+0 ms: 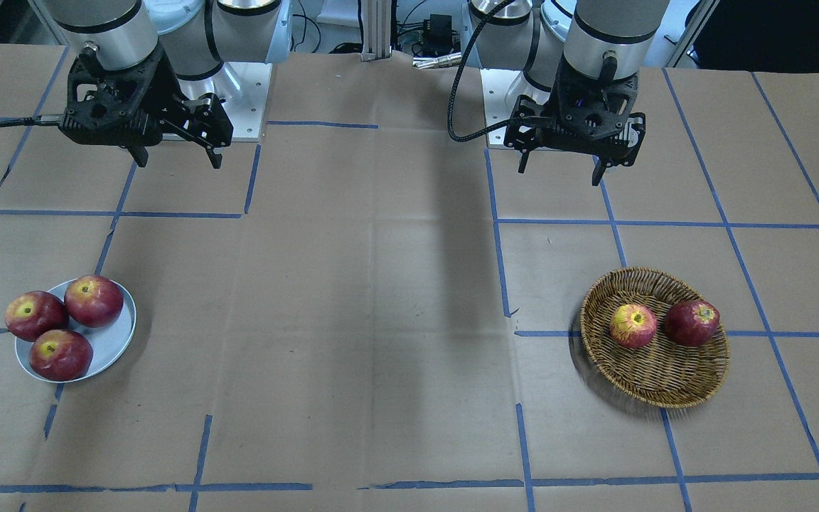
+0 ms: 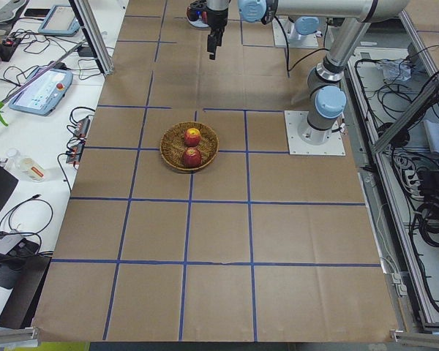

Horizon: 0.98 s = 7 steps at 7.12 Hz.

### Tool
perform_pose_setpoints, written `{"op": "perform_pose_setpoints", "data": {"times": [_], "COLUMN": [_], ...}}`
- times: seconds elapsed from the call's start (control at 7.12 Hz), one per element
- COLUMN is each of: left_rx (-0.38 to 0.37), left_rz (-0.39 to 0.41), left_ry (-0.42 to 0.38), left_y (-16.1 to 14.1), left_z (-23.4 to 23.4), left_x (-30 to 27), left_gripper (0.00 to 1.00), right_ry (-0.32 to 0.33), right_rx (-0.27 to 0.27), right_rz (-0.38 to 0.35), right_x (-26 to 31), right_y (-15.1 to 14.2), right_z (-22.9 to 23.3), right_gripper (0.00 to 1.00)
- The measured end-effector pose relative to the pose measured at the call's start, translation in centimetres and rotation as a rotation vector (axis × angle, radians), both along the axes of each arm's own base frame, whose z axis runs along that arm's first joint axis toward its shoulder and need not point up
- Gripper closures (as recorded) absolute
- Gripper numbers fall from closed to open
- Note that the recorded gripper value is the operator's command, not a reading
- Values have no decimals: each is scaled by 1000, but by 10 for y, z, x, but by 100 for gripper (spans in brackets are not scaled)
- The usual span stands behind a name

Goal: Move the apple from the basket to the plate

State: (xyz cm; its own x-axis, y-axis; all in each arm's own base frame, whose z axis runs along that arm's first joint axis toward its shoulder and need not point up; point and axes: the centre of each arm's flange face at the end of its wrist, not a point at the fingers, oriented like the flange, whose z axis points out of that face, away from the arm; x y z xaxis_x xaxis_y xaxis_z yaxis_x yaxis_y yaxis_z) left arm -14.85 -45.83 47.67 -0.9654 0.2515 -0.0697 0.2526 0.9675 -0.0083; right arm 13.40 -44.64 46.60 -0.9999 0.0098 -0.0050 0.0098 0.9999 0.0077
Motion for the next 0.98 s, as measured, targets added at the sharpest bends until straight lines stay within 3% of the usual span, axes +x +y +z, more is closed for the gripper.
{"op": "perform_pose_setpoints", "data": {"times": [0.98], "left_rx": [-3], "left_rz": [2], "left_ry": [-7], "left_y": [2], "left_z": [3], "left_x": [1], "left_gripper": [0], "right_ry": [1], "right_rx": [-4], "right_rz": [3], "right_x": [-1], "right_y": [-1], "right_z": [1], "right_gripper": [0]}}
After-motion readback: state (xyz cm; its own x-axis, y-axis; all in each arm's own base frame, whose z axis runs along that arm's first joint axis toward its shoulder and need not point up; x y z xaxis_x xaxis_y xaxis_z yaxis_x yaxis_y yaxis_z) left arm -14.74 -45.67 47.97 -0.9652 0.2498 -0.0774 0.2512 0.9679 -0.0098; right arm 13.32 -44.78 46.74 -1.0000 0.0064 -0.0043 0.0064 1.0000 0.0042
